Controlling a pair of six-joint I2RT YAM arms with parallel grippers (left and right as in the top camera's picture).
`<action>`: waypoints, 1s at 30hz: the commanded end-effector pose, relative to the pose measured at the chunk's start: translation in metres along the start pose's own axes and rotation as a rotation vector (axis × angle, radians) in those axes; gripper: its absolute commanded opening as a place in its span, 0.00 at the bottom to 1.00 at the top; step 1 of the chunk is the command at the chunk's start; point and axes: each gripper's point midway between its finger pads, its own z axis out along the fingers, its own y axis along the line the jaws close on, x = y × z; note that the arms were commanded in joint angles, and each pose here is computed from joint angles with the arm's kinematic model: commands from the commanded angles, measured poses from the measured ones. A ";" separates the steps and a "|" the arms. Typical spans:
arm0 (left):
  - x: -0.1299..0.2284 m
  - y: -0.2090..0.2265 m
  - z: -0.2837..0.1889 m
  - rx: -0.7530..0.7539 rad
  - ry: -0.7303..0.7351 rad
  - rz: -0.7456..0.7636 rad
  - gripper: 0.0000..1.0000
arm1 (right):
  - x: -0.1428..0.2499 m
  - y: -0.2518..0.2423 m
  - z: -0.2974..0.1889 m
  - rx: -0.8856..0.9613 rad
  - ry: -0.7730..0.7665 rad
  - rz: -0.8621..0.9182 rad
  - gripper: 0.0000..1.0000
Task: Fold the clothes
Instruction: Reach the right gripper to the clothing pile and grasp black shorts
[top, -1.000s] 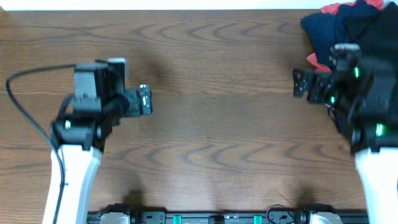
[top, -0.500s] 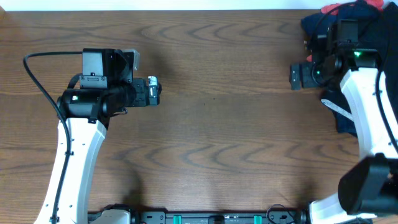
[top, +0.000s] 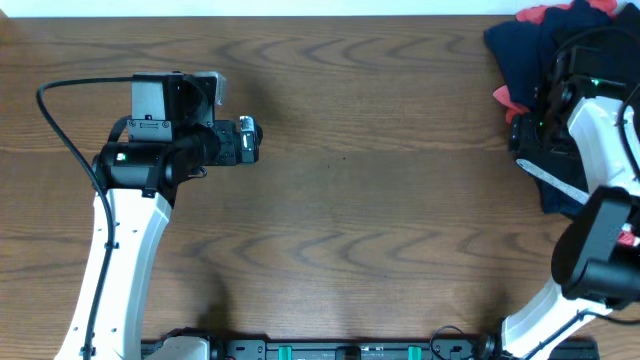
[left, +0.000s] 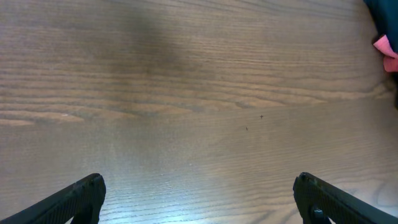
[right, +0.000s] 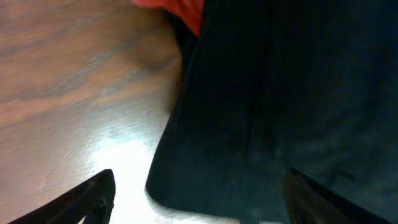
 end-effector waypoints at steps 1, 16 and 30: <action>-0.002 -0.003 0.002 0.015 0.002 0.011 0.98 | -0.011 -0.004 0.011 0.015 -0.018 0.012 0.84; -0.001 -0.002 0.004 0.014 0.007 0.009 0.98 | -0.018 -0.001 0.021 0.018 -0.033 0.004 0.01; -0.014 -0.004 0.002 0.020 -0.044 0.011 0.98 | -0.072 0.058 -0.134 -0.142 -0.277 -0.127 0.01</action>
